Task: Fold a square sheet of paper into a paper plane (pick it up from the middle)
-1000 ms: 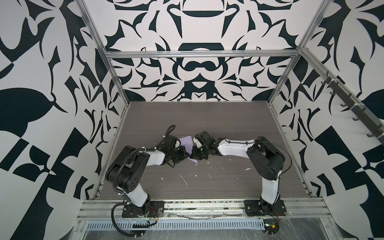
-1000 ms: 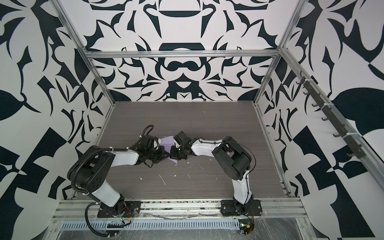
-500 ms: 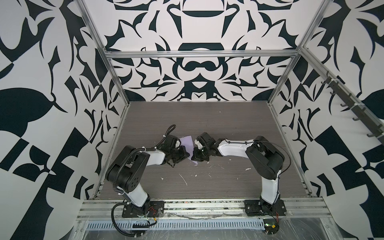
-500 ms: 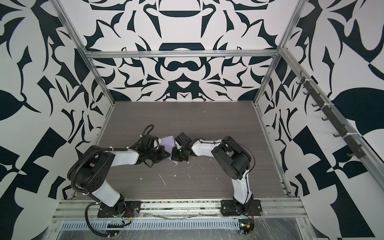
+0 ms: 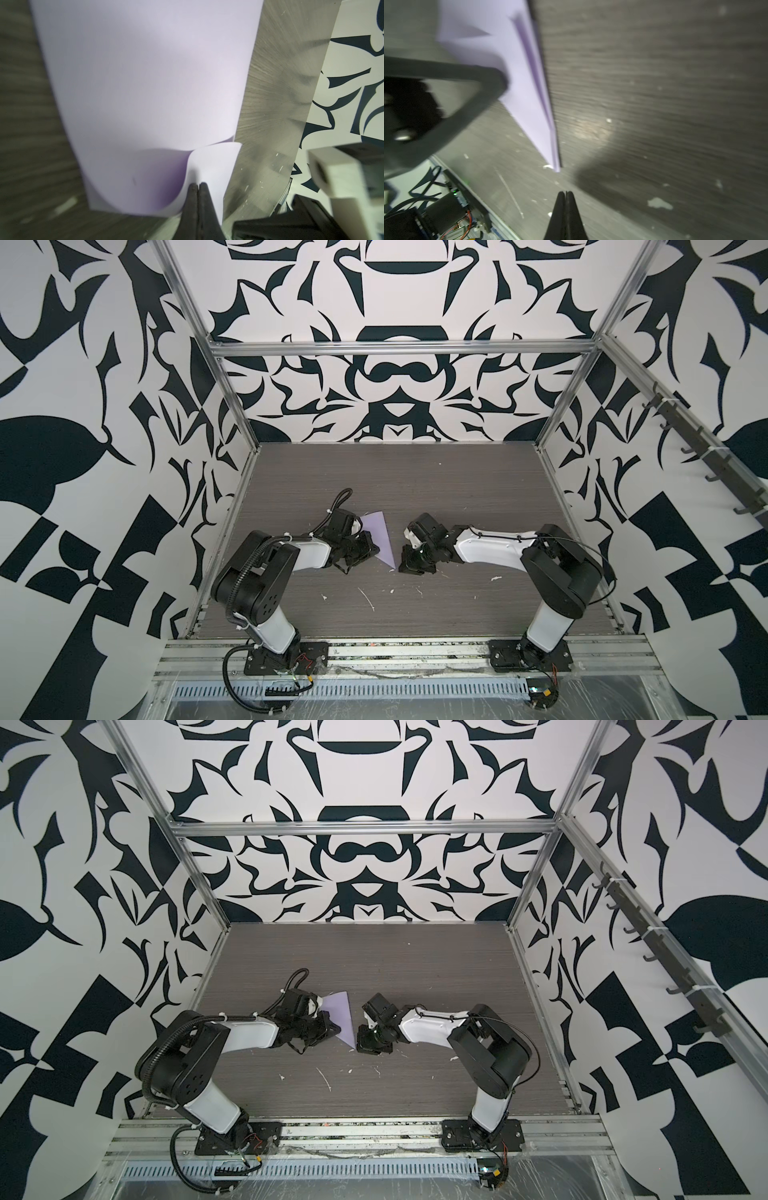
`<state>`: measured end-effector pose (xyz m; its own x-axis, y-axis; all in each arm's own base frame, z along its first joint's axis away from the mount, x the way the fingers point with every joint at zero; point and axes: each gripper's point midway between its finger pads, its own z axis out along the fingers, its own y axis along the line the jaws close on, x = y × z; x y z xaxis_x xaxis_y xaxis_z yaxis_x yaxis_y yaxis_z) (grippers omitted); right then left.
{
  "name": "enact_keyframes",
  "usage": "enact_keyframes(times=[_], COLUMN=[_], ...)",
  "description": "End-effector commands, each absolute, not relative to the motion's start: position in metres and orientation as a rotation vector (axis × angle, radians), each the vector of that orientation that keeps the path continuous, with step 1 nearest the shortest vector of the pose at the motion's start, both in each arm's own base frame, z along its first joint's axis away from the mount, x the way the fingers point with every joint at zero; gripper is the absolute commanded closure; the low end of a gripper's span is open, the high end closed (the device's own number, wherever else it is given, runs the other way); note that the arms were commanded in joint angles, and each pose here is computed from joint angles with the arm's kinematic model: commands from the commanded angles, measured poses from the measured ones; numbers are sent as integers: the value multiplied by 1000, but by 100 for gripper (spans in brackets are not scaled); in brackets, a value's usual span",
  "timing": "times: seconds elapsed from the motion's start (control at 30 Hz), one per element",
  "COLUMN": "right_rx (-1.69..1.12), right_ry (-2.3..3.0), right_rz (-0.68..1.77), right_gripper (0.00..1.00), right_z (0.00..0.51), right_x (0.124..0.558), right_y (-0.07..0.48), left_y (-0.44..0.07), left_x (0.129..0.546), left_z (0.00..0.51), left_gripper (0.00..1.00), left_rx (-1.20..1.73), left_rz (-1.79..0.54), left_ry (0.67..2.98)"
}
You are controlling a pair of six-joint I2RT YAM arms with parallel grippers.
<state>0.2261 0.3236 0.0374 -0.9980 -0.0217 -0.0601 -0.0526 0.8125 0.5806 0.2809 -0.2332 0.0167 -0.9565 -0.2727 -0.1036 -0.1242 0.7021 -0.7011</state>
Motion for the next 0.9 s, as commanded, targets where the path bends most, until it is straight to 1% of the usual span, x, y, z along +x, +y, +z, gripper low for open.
enact_keyframes(times=[0.0,0.17,0.3,0.57,0.73,0.87], right_rx=[-145,-176,-180,-145,-156,-164], right_ry=[2806,2784,2794,2884,2950,2984], right_rz=[1040,1071,1068,958,901,860], right_gripper=[100,100,100,100,100,100], right_z=[69,66,58,20,4,-3], right_x=[250,267,274,269,257,251], right_y=[350,371,379,360,348,337], left_y=[-199,-201,-204,-211,-221,-224], left_x=[249,253,256,260,271,281], left_z=[-34,-31,-28,-17,8,41], left_gripper=[100,100,100,100,100,93], left_rx=[-448,-444,-437,-403,-304,-183], left_rz=[-814,-826,-840,-893,-945,-958], left_ry=[2912,2906,2897,2881,2837,2781])
